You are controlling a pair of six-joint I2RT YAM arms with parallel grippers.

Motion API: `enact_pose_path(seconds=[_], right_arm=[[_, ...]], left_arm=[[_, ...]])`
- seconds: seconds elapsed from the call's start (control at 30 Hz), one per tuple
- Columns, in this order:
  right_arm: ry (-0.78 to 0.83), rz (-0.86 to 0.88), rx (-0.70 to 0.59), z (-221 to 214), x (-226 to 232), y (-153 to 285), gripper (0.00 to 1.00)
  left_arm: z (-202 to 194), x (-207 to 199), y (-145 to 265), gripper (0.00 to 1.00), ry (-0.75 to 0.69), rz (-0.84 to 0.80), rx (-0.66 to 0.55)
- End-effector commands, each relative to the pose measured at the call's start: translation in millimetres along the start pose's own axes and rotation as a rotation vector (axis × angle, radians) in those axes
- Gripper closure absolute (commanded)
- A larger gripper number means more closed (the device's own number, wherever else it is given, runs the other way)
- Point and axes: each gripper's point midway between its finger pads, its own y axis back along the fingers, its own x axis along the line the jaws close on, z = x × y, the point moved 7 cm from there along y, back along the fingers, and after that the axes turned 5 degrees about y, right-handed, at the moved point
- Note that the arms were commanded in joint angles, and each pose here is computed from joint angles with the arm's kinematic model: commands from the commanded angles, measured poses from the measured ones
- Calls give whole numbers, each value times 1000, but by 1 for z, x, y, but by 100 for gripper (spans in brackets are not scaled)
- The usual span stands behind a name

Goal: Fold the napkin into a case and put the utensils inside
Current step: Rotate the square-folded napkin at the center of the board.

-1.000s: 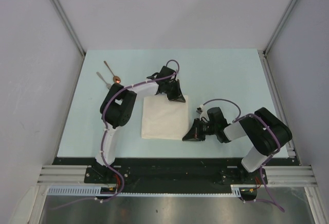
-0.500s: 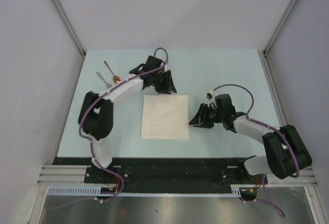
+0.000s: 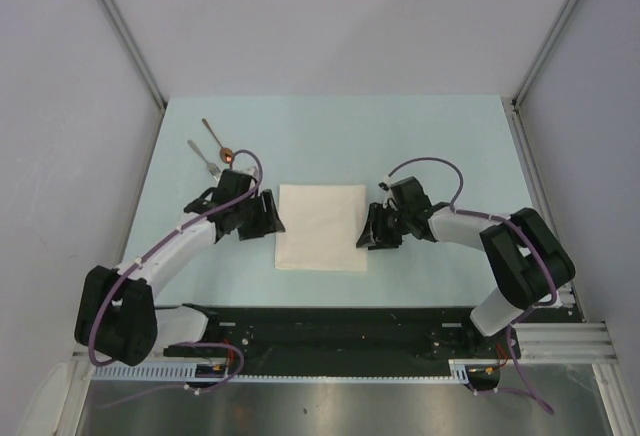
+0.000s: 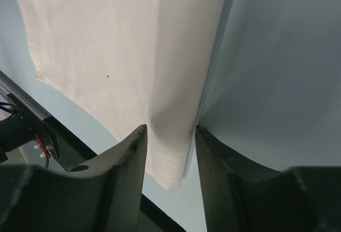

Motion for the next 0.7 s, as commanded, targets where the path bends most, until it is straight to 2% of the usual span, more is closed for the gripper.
enact_pose_path(seconds=[0.0,0.1,0.2,0.27,0.3,0.37,0.4,0.43,0.47,0.5,0.53,0.57,0.6,0.67], right_arm=[[-16,-38,4,-10,-10,-8,58],[-27,-63,4,-11,-21,-8,83],[-34,-58,-8,7,-38,-4,96],[-26,-65,-36,29,-55,3,97],[-13,-50,-58,53,-57,0,97],[9,-53,-78,80,-68,1,98],[9,-33,-52,91,-73,-10,94],[47,-13,-101,123,-67,-7,89],[67,-18,-107,139,-68,-8,79],[63,-52,-105,161,-68,-10,77],[49,-85,-116,175,-73,-5,74],[20,-141,-122,184,-79,-1,62],[-19,-174,-101,184,-81,7,57],[-43,-255,-141,197,-81,27,48]], left_arm=[[14,2,15,37,-15,-6,-110],[24,2,15,37,-9,-7,-112],[40,-7,11,36,4,-42,-99],[54,-24,8,34,-9,-118,-75],[55,-25,-5,34,7,-112,-24],[71,-36,-12,34,10,-132,-22],[76,-38,-16,34,14,-127,-20],[86,-39,-27,32,16,-100,-17],[90,-39,-32,32,21,-86,-10],[91,-34,-48,31,32,-53,31],[100,-37,-48,32,28,-31,23],[102,-34,-56,31,28,2,33],[105,-31,-60,31,26,36,33],[109,-23,-73,30,17,90,57]])
